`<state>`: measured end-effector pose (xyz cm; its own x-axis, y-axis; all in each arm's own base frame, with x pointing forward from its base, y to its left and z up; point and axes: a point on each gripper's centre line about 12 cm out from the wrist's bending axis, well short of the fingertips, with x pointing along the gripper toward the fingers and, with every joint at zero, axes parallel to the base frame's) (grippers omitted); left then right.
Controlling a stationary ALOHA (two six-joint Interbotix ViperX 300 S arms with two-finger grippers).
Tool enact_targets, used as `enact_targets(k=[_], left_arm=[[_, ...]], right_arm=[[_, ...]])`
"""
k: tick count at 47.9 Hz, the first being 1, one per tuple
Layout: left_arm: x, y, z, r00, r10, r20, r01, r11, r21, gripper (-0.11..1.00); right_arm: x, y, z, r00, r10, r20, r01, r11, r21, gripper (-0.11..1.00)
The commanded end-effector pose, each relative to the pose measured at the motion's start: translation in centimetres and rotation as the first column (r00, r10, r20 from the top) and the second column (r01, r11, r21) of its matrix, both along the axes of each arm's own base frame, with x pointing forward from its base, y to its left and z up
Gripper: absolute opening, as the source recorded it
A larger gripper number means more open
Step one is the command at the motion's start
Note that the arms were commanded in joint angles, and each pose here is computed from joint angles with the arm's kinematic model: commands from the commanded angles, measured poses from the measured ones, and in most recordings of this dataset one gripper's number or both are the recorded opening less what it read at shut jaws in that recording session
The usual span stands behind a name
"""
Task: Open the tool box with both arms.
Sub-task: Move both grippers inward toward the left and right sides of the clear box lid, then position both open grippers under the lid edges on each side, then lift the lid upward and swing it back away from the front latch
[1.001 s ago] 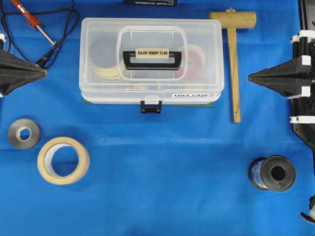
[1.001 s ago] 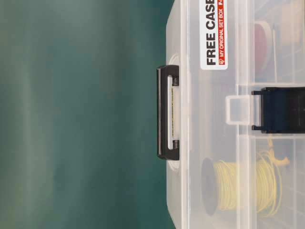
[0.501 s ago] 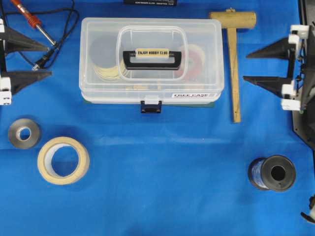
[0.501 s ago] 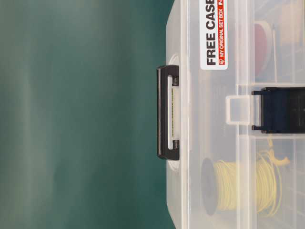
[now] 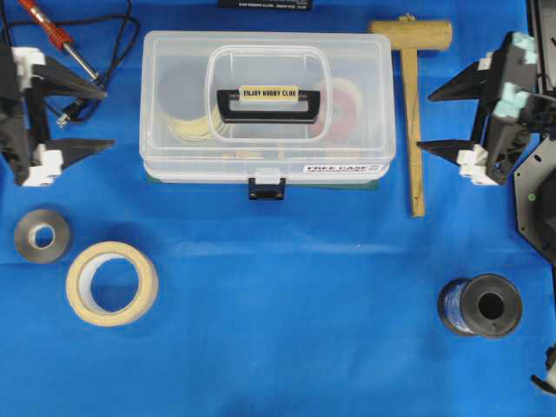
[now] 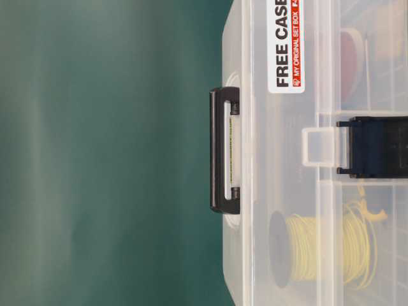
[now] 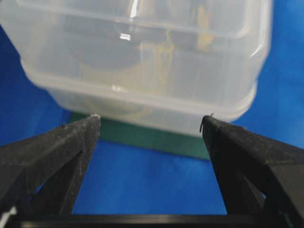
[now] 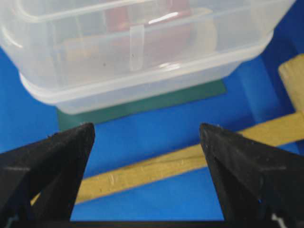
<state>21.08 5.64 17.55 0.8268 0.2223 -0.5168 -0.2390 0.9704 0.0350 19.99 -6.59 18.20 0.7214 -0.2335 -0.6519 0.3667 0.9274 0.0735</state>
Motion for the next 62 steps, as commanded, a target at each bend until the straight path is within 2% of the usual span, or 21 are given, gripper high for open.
enact_targets(k=[1,13,22,33,45,62], left_arm=[[1.2,0.5,0.3,1.000,0.006,0.015,-0.006,1.000,0.005,0.90],[4.1,1.2,-0.5,0.999,0.002,-0.038,-0.002,1.000,-0.005,0.90],[5.2,1.5,-0.5,0.999,-0.004,-0.049,0.004,1.000,0.003,0.90],[5.2,1.6,-0.3,0.999,-0.004,-0.047,0.004,1.000,0.007,0.90],[5.0,1.6,1.0,1.000,0.000,-0.003,0.000,1.000,0.021,0.90],[3.8,2.7,3.5,0.995,0.053,0.084,-0.056,0.998,0.042,0.90]], right_arm=[[0.9,-0.3,0.5,1.000,0.003,0.028,-0.003,1.000,-0.017,0.86],[2.9,-1.0,0.5,0.999,0.014,0.029,-0.013,0.999,-0.035,0.86],[4.3,-1.4,0.8,0.999,0.021,0.042,-0.019,0.999,-0.044,0.86],[5.0,-1.5,1.2,0.998,0.028,0.052,-0.025,0.998,-0.053,0.86],[5.3,-1.5,3.0,0.994,0.033,0.101,-0.026,0.997,-0.070,0.86],[4.3,-1.2,6.4,0.981,0.050,0.186,-0.027,0.992,-0.123,0.86]])
